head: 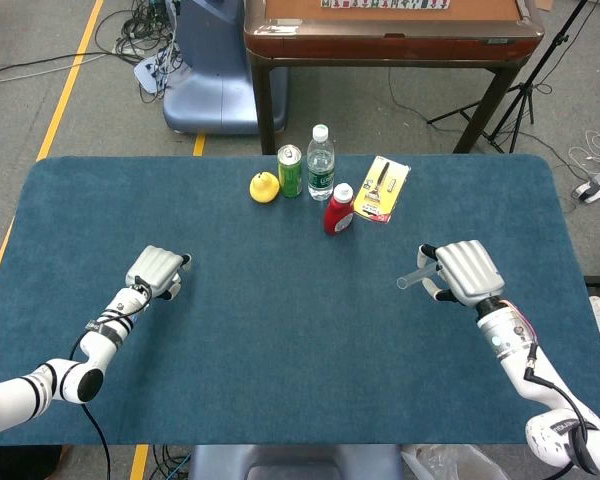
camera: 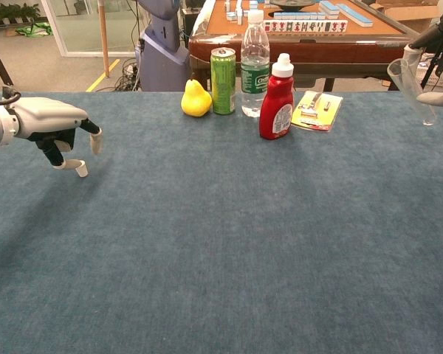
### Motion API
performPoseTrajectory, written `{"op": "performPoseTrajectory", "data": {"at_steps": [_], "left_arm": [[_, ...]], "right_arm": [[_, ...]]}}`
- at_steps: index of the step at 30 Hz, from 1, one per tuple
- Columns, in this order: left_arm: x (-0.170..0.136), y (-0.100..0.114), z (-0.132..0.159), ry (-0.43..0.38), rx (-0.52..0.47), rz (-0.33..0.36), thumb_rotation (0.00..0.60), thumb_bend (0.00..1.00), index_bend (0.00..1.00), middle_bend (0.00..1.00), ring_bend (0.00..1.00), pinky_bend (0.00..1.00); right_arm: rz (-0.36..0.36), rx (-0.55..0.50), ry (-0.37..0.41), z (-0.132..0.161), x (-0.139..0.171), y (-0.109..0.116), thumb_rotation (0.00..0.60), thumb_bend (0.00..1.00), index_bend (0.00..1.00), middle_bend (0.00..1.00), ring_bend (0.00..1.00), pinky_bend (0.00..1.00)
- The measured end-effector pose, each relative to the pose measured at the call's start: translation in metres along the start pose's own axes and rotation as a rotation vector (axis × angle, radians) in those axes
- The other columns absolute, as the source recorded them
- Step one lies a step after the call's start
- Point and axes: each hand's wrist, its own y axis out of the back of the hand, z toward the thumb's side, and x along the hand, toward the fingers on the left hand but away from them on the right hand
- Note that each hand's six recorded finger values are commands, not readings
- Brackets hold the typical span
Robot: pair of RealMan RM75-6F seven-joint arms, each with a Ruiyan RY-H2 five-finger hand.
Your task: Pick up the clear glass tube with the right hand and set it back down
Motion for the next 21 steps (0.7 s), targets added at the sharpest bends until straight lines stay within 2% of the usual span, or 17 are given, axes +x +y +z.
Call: {"op": "performPoseTrajectory", "data": {"at_steps": [8, 21], "left_arm": [[0.007, -0.003, 0.001, 0.005, -0.005, 0.03, 0.6, 0.22, 0.43, 1.0, 1.0, 1.0], [0.014, -0.009, -0.011, 0.046, -0.009, 0.054, 0.6, 0.22, 0.49, 1.0, 1.0, 1.0]], "right_arm": [[0.007, -0.003, -0.008, -0.004, 0.0, -0.003, 0.6, 0.51, 0.8, 1.0, 1.0, 1.0], [0.009, -0.001, -0.011, -0.005, 0.001, -0.004, 0.6, 0.51, 0.8, 1.0, 1.0, 1.0]]}}
